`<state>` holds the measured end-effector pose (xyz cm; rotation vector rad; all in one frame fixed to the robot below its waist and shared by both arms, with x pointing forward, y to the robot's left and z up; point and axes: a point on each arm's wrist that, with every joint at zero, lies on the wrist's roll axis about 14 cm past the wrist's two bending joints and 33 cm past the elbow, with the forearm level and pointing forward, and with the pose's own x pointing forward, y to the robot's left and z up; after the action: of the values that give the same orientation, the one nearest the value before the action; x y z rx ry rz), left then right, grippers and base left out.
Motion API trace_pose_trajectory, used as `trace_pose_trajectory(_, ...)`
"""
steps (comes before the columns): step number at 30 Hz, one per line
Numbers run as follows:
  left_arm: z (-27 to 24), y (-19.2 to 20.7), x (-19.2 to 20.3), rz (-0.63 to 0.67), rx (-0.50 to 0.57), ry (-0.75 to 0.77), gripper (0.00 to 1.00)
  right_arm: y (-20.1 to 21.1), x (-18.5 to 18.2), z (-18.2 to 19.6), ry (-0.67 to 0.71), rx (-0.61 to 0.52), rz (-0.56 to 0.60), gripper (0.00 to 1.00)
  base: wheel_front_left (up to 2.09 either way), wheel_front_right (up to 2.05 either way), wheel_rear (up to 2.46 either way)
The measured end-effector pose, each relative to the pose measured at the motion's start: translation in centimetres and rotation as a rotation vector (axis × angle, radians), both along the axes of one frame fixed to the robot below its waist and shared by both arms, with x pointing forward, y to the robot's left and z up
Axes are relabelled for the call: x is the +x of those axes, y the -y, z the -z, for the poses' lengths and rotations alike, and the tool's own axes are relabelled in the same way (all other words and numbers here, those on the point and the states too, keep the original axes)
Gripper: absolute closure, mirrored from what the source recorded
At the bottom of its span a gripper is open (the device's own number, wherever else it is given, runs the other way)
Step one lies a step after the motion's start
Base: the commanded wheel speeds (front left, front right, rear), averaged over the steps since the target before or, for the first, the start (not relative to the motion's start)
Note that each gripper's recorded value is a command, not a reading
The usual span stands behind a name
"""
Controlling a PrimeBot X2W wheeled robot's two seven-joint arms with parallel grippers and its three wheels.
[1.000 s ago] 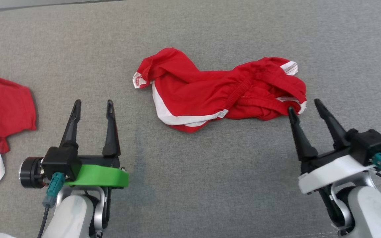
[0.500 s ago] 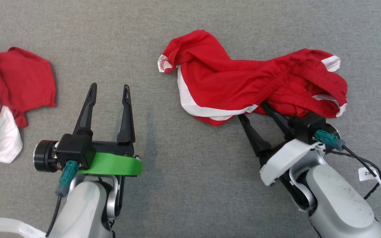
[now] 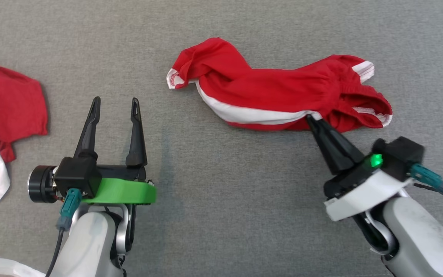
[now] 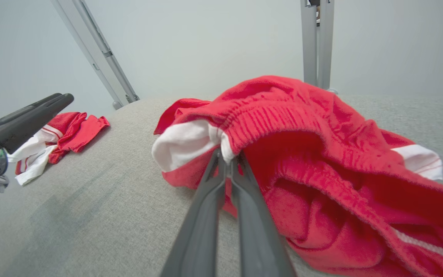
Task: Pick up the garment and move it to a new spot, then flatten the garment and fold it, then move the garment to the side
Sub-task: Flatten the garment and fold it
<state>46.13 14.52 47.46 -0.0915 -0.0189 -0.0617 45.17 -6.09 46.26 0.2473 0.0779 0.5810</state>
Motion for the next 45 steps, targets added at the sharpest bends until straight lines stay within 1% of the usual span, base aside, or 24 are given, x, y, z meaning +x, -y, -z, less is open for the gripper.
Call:
trace_pose_trajectory(2, 0.0, 0.4, 0.0, 0.011, 0.0, 0.0, 0.0, 1.7, -0.1, -0.9, 0.018, 0.007, 0.048, 1.0, 0.0, 0.0, 0.0)
trace_pose_trajectory(5, 0.0, 0.8, 0.0, 0.021, -0.002, 0.001, 0.0, 5.5, -0.9, -0.8, -0.007, -0.026, 0.146, 1.0, 0.0, 0.0, 0.0)
trace_pose_trajectory(8, -0.1, 1.1, 0.0, 0.03, -0.006, 0.003, 0.0, 9.8, -2.2, 0.6, -0.088, -0.08, 0.261, 1.0, 0.0, 0.0, 0.0)
trace_pose_trajectory(11, 0.0, 1.3, 0.0, 0.037, -0.007, -0.001, 0.0, 12.9, -3.4, 2.3, -0.174, -0.105, 0.344, 1.0, 0.0, 0.0, 0.0)
trace_pose_trajectory(13, 0.2, 1.3, 0.0, 0.036, -0.005, -0.008, 0.0, 14.0, -3.7, 3.3, -0.218, -0.102, 0.379, 1.0, 0.0, 0.0, 0.0)
trace_pose_trajectory(15, 0.5, 1.3, 0.0, 0.036, -0.004, -0.015, 0.0, 14.3, -3.8, 4.3, -0.255, -0.102, 0.389, 1.0, 0.0, 0.0, 0.0)
trace_pose_trajectory(18, 0.7, 1.1, 0.0, 0.031, -0.003, -0.021, 0.0, 14.2, -3.0, 4.4, -0.246, -0.089, 0.393, 1.0, 0.0, 0.0, 0.0)
trace_pose_trajectory(19, 0.7, 1.1, 0.0, 0.031, -0.002, -0.022, 0.0, 14.0, -2.8, 4.4, -0.242, -0.085, 0.389, 0.68, 0.0, 0.0, 0.0)
trace_pose_trajectory(20, 0.6, 1.0, -0.1, 0.029, -0.002, -0.02, 0.0, 13.7, -2.7, 4.4, -0.237, -0.085, 0.383, 0.05, 0.0, 0.0, 0.0)
trace_pose_trajectory(21, 0.5, 1.0, -0.1, 0.029, -0.002, -0.019, 0.0, 13.6, -2.8, 4.4, -0.234, -0.085, 0.379, 0.0, 0.0, 0.0, 0.0)
trace_pose_trajectory(28, 0.6, 0.4, -1.1, 0.006, -0.004, -0.034, 0.0, 12.6, -4.0, 2.0, -0.121, -0.126, 0.342, 0.0, 0.0, 0.0, 0.0)
trace_pose_trajectory(34, 0.4, 0.1, -2.0, -0.008, -0.008, -0.04, 0.0, 12.1, -4.8, -2.1, 0.026, -0.143, 0.344, 0.0, 0.0, 0.0, 0.0)
trace_pose_trajectory(37, 0.0, -0.1, -2.5, -0.013, -0.008, -0.038, 0.0, 12.0, -5.2, -3.8, 0.074, -0.146, 0.348, 0.0, 0.0, 0.0, 0.0)
trace_pose_trajectory(40, -0.7, -0.3, -2.9, -0.018, -0.006, -0.025, 0.0, 12.0, -5.3, -5.2, 0.113, -0.152, 0.359, 0.0, 0.0, 0.0, 0.0)
trace_pose_trajectory(45, -1.6, -0.5, -3.7, -0.022, -0.004, -0.011, 0.0, 11.4, -5.6, -5.9, 0.122, -0.144, 0.356, 0.0, 0.0, 0.0, 0.0)
